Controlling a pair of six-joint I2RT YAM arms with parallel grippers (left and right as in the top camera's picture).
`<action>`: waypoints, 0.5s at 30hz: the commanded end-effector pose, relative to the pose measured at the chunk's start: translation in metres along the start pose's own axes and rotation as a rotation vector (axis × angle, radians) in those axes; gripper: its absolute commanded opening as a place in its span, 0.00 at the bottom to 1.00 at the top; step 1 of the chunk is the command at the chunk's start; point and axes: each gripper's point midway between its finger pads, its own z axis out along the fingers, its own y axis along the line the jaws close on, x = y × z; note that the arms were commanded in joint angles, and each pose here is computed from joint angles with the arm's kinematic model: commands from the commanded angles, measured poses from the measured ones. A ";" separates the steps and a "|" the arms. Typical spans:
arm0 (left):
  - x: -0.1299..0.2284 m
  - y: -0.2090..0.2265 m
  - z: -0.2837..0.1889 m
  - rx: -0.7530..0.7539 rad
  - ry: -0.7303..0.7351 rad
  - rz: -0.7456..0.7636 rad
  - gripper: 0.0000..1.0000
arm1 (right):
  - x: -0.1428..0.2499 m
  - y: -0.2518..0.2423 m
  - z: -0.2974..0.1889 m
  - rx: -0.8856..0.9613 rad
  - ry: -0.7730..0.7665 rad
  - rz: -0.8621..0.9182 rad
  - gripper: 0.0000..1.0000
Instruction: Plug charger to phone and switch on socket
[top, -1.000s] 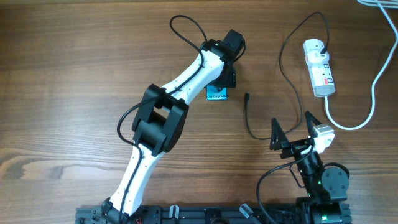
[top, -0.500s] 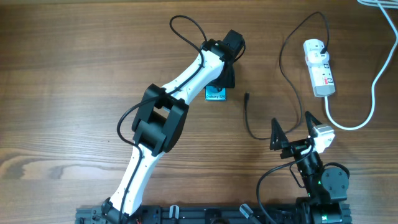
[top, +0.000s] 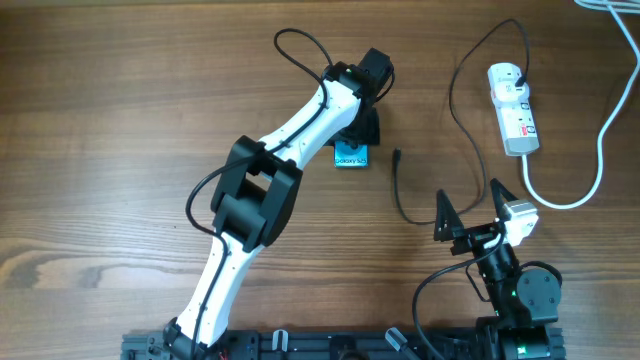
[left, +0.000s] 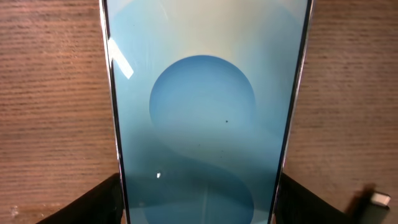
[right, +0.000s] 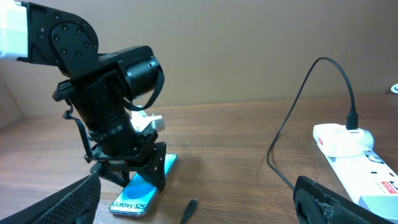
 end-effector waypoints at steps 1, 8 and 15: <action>-0.007 -0.007 -0.040 0.071 -0.040 -0.018 0.70 | -0.001 -0.001 0.000 0.008 -0.008 -0.012 1.00; -0.010 0.001 -0.051 0.122 -0.012 -0.057 0.70 | -0.001 -0.001 0.000 0.008 -0.008 -0.013 1.00; -0.006 -0.005 -0.062 0.211 0.036 -0.074 0.70 | -0.001 -0.001 0.000 0.008 -0.008 -0.013 1.00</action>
